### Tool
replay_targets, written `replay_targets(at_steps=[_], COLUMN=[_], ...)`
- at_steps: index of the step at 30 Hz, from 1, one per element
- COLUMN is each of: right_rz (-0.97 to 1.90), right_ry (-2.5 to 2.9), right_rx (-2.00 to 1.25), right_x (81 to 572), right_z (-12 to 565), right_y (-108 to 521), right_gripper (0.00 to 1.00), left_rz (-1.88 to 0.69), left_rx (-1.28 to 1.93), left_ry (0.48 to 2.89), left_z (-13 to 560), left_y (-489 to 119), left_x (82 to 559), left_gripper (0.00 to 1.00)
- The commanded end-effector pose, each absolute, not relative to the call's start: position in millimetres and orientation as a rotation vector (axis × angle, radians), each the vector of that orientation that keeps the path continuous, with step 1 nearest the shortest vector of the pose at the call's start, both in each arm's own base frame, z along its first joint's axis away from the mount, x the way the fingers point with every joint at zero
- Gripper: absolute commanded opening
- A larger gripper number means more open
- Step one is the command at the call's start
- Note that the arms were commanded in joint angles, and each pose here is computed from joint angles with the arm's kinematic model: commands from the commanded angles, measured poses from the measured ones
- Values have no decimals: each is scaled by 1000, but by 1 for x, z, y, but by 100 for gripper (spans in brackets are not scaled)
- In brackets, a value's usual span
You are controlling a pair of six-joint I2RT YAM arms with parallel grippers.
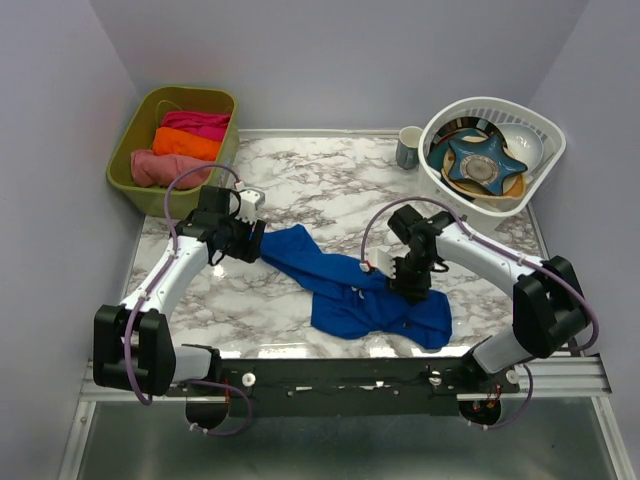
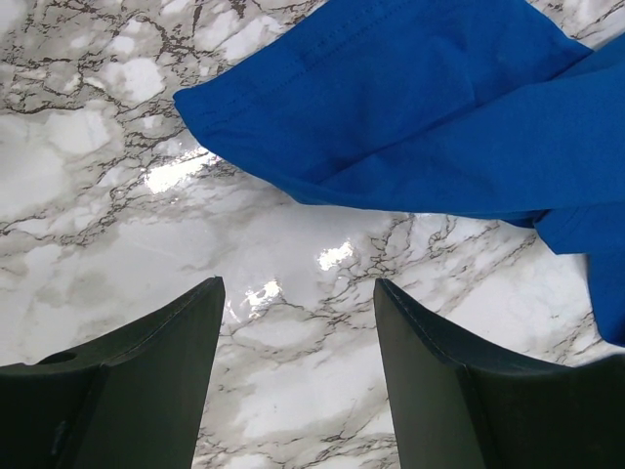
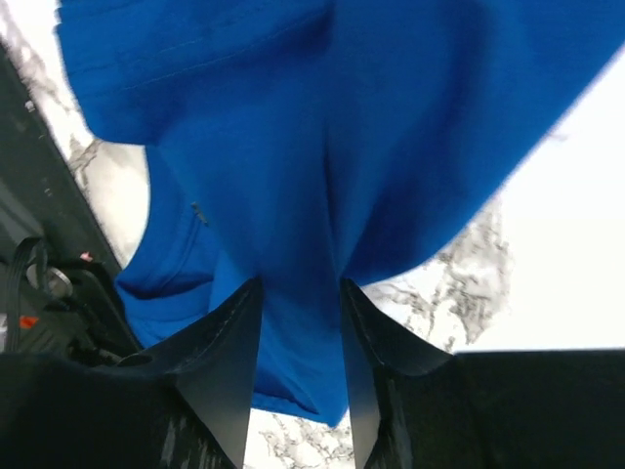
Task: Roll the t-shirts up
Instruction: Flatten out the T-shirt at the center of the board.
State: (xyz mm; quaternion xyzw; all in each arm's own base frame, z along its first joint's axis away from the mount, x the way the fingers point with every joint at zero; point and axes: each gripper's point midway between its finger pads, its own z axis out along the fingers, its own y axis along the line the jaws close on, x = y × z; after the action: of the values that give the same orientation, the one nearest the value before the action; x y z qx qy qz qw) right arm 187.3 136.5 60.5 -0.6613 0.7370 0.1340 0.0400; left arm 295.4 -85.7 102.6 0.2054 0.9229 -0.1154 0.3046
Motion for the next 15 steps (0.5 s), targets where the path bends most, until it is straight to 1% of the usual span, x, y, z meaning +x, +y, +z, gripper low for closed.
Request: replay_targets(at_steps=[1,2,8,11,15], right_rz=[587,579,319,232,194], right_ry=[2254,2257,2188,2120,2007], right_rx=[-2096,-2084,-1985,-1953,-1950], right_x=[166,167,192,197,184], right_z=[69,70,94,107,119], right_y=[141,140,131,126,117], right_gripper=[33,23,21,8,7], left_rz=[-325,-331,-342,-358,-367], left_rx=[544,544,542,540,547], left_ry=[2438,2436,2436,2439,2451], left_z=[105,105,106,104,99], left_y=[-87,-88,-91,-93,-96], left_x=[296,296,300,302,305], left_gripper=[71,71,71,71,71])
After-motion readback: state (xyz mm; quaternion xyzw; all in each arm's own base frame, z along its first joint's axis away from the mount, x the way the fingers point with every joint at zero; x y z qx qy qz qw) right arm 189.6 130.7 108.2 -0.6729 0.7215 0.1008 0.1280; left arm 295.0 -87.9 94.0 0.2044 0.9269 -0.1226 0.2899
